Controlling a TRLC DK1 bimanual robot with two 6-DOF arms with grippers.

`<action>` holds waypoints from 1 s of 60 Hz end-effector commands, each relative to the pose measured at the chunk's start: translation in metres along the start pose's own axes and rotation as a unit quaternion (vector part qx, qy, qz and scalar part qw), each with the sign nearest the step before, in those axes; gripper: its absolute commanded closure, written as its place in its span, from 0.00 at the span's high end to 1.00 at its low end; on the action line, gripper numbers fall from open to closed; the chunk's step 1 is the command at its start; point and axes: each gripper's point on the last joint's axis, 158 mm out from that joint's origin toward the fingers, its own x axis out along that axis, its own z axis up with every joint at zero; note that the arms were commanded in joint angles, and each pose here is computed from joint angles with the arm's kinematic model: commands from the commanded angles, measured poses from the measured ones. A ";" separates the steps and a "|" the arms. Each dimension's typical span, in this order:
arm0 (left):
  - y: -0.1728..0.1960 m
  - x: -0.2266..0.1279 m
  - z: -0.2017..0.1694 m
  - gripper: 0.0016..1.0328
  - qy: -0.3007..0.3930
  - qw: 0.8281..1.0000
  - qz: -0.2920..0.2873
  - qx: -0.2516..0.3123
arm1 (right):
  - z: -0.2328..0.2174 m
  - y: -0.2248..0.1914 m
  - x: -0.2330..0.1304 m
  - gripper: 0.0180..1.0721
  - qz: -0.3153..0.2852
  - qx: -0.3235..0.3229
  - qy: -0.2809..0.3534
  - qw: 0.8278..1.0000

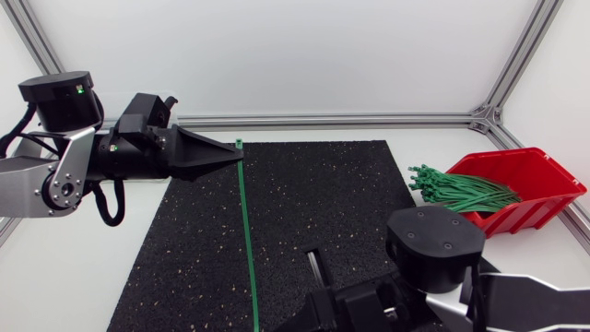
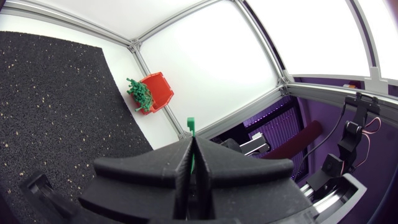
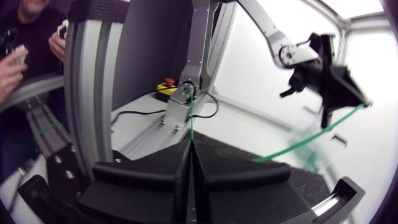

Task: Take a green cable tie from the red box, thread the tail through the head to close it, then place it in the transparent bin on the left.

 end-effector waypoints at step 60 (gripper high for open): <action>-0.060 0.011 -0.037 0.03 -0.046 0.986 0.005 0.157 | 0.174 -0.009 -0.062 0.05 0.143 0.617 0.018 0.774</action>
